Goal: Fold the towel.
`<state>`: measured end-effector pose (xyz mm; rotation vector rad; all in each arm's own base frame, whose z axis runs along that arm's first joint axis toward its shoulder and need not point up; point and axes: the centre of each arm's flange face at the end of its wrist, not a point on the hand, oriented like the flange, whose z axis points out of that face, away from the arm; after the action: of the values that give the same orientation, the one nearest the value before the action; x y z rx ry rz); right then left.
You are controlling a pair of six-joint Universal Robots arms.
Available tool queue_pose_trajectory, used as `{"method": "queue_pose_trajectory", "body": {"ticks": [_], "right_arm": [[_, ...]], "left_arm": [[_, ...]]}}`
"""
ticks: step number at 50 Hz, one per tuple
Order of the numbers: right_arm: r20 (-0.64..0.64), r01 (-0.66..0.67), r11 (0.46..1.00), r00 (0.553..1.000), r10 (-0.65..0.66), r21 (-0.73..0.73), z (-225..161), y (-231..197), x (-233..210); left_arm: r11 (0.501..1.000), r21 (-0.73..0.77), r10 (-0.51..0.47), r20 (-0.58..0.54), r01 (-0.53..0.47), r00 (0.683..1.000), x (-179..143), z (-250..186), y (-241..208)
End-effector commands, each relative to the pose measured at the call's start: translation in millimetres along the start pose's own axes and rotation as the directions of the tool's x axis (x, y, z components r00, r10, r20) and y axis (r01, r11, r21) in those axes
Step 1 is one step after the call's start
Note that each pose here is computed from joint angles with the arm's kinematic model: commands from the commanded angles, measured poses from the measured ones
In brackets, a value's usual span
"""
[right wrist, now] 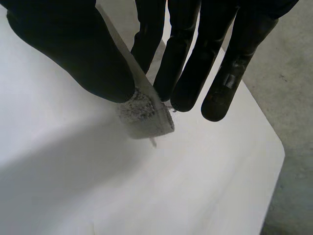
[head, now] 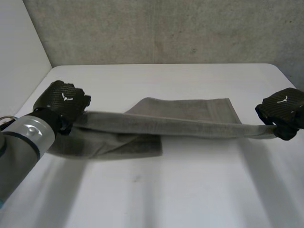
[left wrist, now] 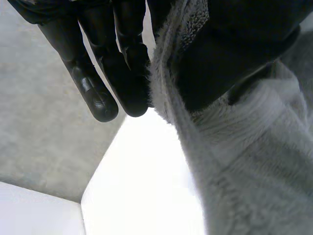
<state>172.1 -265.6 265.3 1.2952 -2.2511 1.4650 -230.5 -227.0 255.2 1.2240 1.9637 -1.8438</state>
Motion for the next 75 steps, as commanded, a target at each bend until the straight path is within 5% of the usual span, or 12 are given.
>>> {"method": "queue_pose_trajectory", "body": {"ticks": [1, 11, 18, 20, 23, 25, 27, 30, 38, 47, 58, 75], "right_arm": [[0.054, 0.079, 0.996, 0.995, -0.078, -0.032, 2.2, 3.4, -10.3], [0.136, 0.182, 0.973, 0.977, -0.162, -0.143, 57.2, 8.6, -46.9], [-0.302, 0.225, 0.965, 0.937, -0.176, 0.136, 85.8, -77.1, 19.1], [-0.424, 0.237, 0.942, 0.898, -0.120, 0.237, 81.8, -103.1, 40.7], [-0.601, 0.259, 0.851, 0.795, 0.081, 0.456, 63.5, -149.1, 79.3], [-0.642, 0.285, 0.782, 0.745, 0.184, 0.554, 50.0, -167.0, 91.4], [-0.673, 0.346, 0.670, 0.671, 0.312, 0.656, 25.2, -184.1, 102.8], [-0.680, 0.365, 0.651, 0.657, 0.327, 0.666, 18.1, -183.7, 101.6], [-0.506, 0.248, 0.767, 0.855, 0.114, 0.592, 65.5, -105.5, 24.2], [-0.291, 0.121, 0.900, 0.957, 0.007, 0.419, 107.8, -18.9, -51.5], [-0.094, 0.047, 0.977, 0.995, -0.028, 0.207, 120.2, 25.4, -86.5], [-0.120, -0.003, 0.989, 0.993, 0.021, 0.145, 93.4, 33.5, -58.4]], "left_arm": [[0.982, -0.124, 0.125, -0.139, -0.142, 0.982, 21.0, 8.2, 25.6], [0.977, -0.149, 0.126, -0.161, -0.151, 0.979, 34.2, 77.7, 46.5], [0.984, 0.091, 0.143, 0.121, -0.154, 0.982, -20.4, 129.1, -11.5], [0.940, 0.279, 0.093, 0.340, -0.195, 0.936, -63.6, 140.6, -60.8], [0.901, 0.370, 0.044, 0.439, -0.226, 0.897, -84.6, 139.8, -85.2], [0.807, 0.513, -0.077, 0.582, -0.292, 0.809, -117.8, 128.6, -123.2], [0.763, 0.568, -0.146, 0.616, -0.308, 0.774, -130.0, 119.0, -137.0], [0.754, 0.600, -0.210, 0.605, -0.267, 0.768, -133.2, 110.1, -137.5], [0.892, 0.446, -0.140, 0.434, -0.077, 0.890, -69.8, 122.0, -56.7], [0.975, 0.221, -0.062, 0.248, 0.006, 0.967, 14.5, 128.1, 47.1], [0.999, 0.038, -0.042, 0.095, 0.039, 0.995, 68.2, 120.9, 107.3], [0.999, -0.001, -0.050, 0.131, 0.051, 0.990, 47.9, 96.6, 111.3]]}}
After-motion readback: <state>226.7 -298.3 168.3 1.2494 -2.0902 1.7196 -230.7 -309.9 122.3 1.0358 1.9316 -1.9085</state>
